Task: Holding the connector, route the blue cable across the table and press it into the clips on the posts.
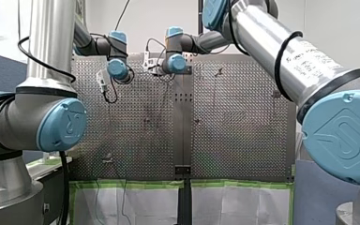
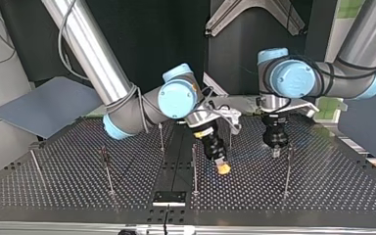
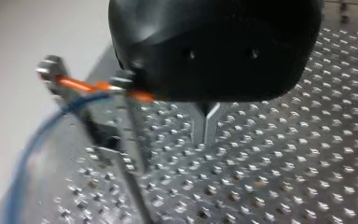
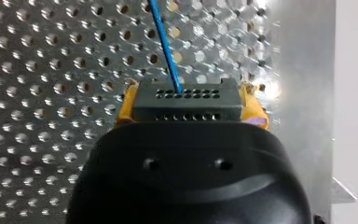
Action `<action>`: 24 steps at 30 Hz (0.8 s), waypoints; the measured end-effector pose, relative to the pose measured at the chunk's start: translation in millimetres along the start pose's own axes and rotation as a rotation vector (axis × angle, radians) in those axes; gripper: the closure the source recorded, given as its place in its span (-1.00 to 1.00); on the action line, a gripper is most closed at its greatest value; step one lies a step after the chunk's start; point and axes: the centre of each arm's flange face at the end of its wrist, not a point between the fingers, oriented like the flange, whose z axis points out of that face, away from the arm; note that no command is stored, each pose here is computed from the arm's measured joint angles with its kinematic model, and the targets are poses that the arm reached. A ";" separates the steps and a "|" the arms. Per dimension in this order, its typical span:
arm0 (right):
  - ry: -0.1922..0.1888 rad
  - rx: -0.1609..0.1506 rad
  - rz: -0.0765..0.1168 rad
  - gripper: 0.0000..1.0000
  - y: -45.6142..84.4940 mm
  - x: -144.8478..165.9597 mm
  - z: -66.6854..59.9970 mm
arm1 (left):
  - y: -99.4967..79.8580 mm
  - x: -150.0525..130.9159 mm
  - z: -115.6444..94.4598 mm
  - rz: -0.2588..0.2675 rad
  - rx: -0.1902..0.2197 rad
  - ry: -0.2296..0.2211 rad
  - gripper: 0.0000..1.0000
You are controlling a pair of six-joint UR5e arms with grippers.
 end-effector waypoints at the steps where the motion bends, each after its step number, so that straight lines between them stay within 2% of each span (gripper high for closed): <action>1: -0.006 0.001 0.000 1.00 -0.7 -3.8 0.1 | 1.6 3.8 -2.3 0.009 -0.009 0.005 1.00; 8: -0.071 0.002 -0.004 1.00 -2.5 -44.2 -1.6 | 10.8 26.0 -13.8 0.016 -0.035 0.011 1.00; 12: -0.085 0.002 -0.006 1.00 -2.6 -52.3 -2.8 | 13.6 38.5 -21.1 0.013 -0.033 0.017 1.00; 19: -0.120 -0.003 -0.006 1.00 0.6 -68.9 -6.9 | 20.2 65.5 -40.7 0.023 -0.031 0.073 1.00; 24: -0.150 -0.015 -0.010 1.00 7.1 -87.0 -10.9 | 18.5 89.7 -54.8 0.026 -0.013 0.114 1.00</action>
